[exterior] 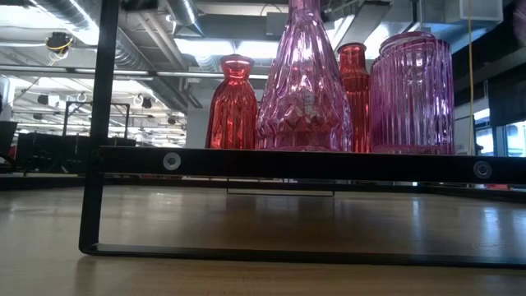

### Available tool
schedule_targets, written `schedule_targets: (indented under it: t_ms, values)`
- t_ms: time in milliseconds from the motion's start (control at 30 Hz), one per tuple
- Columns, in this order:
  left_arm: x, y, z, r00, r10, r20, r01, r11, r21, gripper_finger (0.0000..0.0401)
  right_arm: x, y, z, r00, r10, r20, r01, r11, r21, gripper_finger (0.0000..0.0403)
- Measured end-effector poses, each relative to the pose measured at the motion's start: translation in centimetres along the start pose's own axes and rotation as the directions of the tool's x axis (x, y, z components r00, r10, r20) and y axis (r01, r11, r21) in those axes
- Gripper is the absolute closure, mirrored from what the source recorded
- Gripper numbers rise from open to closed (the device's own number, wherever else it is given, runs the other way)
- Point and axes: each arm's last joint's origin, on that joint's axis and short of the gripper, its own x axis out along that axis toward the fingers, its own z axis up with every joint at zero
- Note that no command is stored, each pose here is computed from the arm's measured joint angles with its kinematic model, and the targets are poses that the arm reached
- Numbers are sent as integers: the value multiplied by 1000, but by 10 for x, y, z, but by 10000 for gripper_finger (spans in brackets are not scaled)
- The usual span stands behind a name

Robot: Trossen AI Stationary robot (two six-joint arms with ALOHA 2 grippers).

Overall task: Sort vases onto shelf
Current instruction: Put the pink vase aligned with the other pink vases on the shelf

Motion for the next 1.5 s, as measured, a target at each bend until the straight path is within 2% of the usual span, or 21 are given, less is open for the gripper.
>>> schedule_targets:
  t_ms: [100, 200, 267, 400, 533, 700, 833, 967, 1133, 1433, 1500]
  values:
    - [-17, -17, 13, 968, -177, 180, 159, 981, 109, 303, -32, 7, 16, 990, 115, 78, -105, 987, -122, 402]
    - [-29, -29, 22, 918, -280, 280, 229, 953, 200, 303, -64, 17, 32, 958, 233, 164, -194, 955, -225, 402]
    - [-34, -32, 26, 901, -297, 317, 233, 946, 224, 303, -83, 22, 43, 934, 273, 231, -210, 942, -263, 402]
    - [-33, -31, 34, 900, -254, 354, 191, 960, 203, 297, -101, 26, 70, 904, 278, 324, -179, 936, -301, 403]
    - [-24, -30, 41, 909, -230, 347, 167, 965, 202, 265, -93, 25, 104, 915, 250, 316, -157, 944, -290, 403]
    - [-23, -30, 52, 906, -213, 366, 139, 966, 219, 191, -70, 23, 147, 934, 242, 263, -165, 945, -283, 403]
    - [-26, -31, 61, 896, -192, 400, 95, 964, 250, 132, -60, 33, 177, 908, 341, 245, -245, 904, -351, 403]
    - [-29, -31, 69, 887, -188, 422, 76, 960, 269, 92, -58, 44, 201, 871, 426, 244, -303, 857, -416, 403]
    - [-25, -28, 70, 896, -172, 409, 66, 963, 261, 73, -56, 45, 226, 866, 432, 251, -305, 855, -420, 403]
    - [-20, -28, 70, 906, -169, 387, 68, 963, 260, 74, -35, 41, 256, 866, 457, 201, -345, 838, -422, 403]
    - [-16, -25, 68, 925, -151, 349, 63, 966, 250, 75, -32, 43, 260, 864, 468, 184, -358, 830, -428, 403]
